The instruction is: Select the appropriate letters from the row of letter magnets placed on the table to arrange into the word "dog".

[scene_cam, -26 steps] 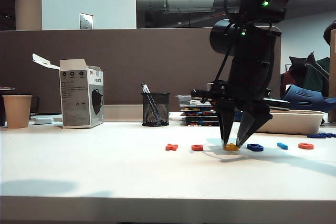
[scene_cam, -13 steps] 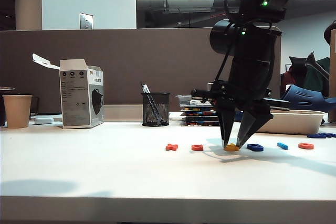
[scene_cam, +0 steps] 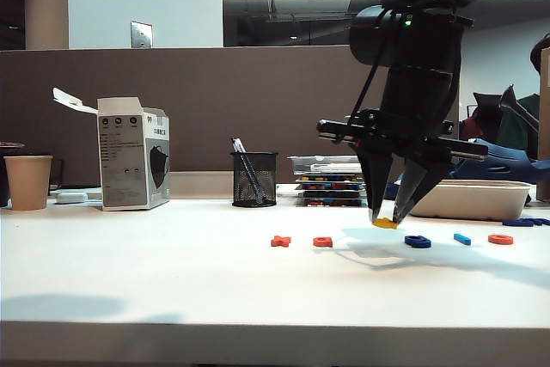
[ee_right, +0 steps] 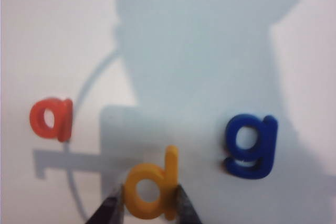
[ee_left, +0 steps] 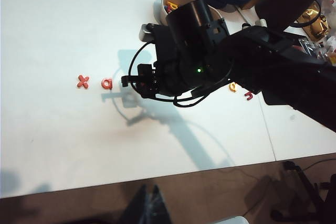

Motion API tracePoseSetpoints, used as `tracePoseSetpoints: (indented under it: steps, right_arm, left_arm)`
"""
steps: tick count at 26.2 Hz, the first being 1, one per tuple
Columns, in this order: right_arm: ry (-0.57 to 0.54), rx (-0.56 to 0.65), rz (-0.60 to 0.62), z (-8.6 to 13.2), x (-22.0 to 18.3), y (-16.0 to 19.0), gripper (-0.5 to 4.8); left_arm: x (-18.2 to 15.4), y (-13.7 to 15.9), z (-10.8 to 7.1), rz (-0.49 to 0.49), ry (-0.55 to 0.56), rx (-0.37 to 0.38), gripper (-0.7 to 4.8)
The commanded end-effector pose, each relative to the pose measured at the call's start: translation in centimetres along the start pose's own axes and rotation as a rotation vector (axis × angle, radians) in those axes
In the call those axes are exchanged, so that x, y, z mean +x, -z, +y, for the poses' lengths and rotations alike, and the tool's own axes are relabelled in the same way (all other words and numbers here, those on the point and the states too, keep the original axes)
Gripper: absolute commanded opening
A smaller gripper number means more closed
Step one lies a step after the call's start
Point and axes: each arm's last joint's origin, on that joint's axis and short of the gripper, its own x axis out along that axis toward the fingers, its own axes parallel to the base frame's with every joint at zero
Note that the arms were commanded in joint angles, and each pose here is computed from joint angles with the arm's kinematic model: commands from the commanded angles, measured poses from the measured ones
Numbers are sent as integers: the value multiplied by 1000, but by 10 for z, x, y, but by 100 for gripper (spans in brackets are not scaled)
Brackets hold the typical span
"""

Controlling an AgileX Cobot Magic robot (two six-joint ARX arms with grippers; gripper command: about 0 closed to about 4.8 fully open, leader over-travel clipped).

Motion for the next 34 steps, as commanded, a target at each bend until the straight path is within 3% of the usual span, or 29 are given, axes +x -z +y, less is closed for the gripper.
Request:
tracePoseSetpoints:
  steps: [1,5,9,24,34]
  right_arm:
    - [-5,21,53,6,-3,8,112]
    - [-15,-21,68,30,-2,19,112]
    - [-31,18,60,45,-1,25,112]
    - [-91,-84,26,88,5,44,112]
    - [-48,-86,86,88,29,47,112]
  left_arm:
    - [-1,-1,0,-7,2,-5,-5]
    - [-1,-1,0,-7,2,-5,-5]
    - [-1,-1,0,-7,2,-5,-5]
    - [-1,-1,0,-7,2,-5,-5]
    - [-1,-1,0,-8,1,-5,-5]
